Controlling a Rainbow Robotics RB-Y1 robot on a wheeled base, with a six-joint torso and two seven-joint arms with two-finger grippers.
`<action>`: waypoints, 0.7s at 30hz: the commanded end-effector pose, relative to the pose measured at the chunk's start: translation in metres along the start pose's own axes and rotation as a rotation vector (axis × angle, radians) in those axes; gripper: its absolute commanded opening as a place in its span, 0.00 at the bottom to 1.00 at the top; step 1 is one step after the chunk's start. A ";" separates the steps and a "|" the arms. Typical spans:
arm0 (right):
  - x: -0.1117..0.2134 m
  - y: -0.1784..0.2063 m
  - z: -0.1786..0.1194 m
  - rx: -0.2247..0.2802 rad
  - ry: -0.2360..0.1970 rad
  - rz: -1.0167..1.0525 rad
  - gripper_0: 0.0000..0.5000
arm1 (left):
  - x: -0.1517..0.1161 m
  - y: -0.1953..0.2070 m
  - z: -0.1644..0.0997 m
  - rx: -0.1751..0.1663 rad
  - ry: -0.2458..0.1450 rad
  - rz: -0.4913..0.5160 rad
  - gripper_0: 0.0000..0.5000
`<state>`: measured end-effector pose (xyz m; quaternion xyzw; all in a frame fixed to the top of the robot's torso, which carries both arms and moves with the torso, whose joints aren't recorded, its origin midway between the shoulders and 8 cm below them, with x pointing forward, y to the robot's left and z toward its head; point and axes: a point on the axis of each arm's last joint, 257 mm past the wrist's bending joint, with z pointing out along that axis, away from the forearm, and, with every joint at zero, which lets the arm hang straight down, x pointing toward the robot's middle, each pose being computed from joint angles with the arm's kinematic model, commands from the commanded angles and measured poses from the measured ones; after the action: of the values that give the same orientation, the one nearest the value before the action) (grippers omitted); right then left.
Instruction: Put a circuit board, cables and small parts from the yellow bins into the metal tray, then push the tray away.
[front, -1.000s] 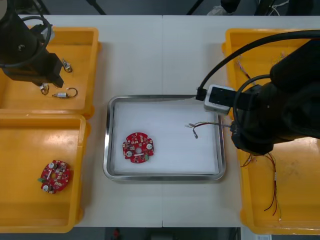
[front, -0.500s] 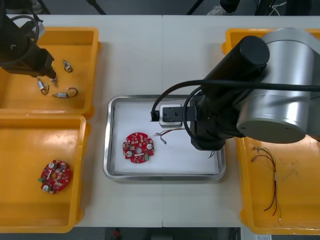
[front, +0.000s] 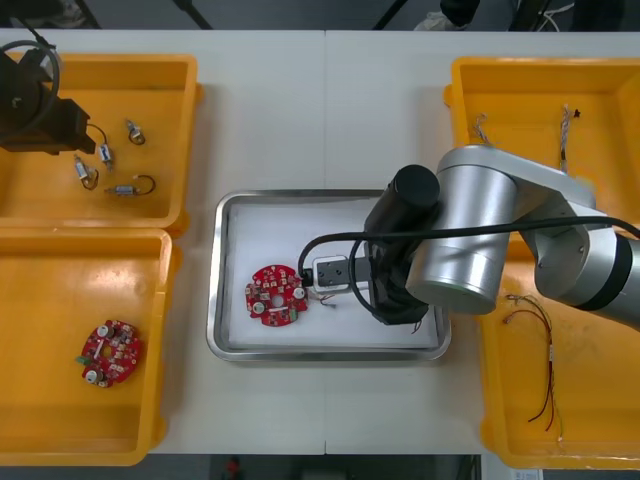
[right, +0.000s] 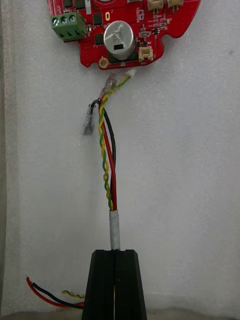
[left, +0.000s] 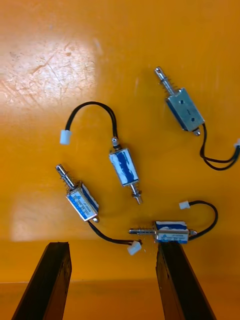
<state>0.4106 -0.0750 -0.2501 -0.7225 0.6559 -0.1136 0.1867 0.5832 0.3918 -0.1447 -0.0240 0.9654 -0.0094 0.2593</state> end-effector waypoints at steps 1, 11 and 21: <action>-0.016 -0.007 0.010 0.030 -0.025 -0.062 0.00 | -0.038 -0.012 -0.013 0.020 -0.090 0.126 1.00; -0.015 -0.001 0.028 0.012 -0.032 -0.051 0.30 | -0.032 -0.001 0.026 -0.026 -0.102 0.158 1.00; -0.009 -0.012 0.012 0.031 -0.036 -0.031 1.00 | -0.025 0.017 0.047 -0.061 -0.103 0.158 1.00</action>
<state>0.4173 -0.0719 -0.2836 -0.7231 0.6573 -0.1047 0.1849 0.6106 0.4216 -0.1989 -0.0138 0.9576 0.0281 0.2865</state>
